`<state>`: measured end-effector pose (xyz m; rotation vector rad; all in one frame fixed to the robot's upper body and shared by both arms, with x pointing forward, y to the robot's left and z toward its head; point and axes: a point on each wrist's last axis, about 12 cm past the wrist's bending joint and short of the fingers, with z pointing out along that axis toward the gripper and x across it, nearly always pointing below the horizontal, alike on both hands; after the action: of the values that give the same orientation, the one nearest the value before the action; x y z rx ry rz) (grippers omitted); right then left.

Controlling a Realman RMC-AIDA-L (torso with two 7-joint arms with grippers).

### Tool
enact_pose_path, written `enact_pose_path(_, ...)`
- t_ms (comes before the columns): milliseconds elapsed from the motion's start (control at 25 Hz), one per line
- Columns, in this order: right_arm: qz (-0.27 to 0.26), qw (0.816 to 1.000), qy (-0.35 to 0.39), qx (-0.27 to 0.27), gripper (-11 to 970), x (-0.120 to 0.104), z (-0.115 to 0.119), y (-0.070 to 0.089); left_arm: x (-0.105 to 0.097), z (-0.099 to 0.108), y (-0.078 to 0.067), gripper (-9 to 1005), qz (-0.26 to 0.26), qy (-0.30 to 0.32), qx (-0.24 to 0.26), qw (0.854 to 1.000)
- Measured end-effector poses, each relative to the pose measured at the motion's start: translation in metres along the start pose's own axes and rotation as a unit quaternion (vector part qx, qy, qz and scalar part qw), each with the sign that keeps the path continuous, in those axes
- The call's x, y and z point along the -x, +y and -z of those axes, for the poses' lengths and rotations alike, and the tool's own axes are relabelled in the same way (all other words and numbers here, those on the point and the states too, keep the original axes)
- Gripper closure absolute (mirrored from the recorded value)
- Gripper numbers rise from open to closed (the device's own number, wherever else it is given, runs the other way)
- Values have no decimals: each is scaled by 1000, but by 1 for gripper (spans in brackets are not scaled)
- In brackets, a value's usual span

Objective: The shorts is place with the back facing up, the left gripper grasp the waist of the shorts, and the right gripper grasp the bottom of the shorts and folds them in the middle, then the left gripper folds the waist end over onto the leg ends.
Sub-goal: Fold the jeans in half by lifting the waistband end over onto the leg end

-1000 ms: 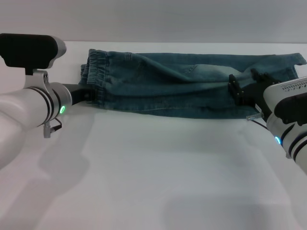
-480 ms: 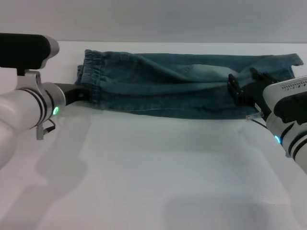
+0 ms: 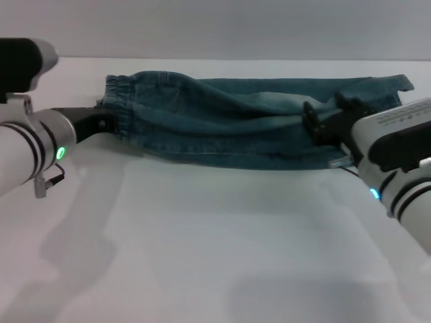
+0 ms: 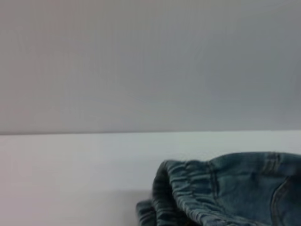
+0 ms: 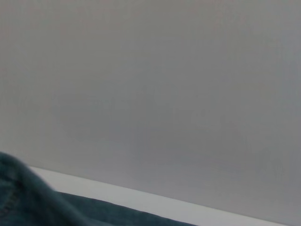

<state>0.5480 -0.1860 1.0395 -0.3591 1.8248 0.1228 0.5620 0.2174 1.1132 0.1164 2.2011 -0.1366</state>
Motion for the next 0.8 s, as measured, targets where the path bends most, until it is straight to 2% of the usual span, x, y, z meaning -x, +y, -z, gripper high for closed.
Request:
enact_pose_path(160, 18, 999, -10, 30, 488, 8, -5, 16, 1, 13, 0, 981, 5, -10, -3, 1000)
enact_pose_path(520, 25, 998, -35, 52, 527, 26, -12, 28, 2, 22, -2, 982, 10, -19, -8, 1000)
enact_pose_path(800, 33, 995, -40, 86, 558, 30, -12, 49, 4, 26, -5, 982, 11, -26, -14, 999)
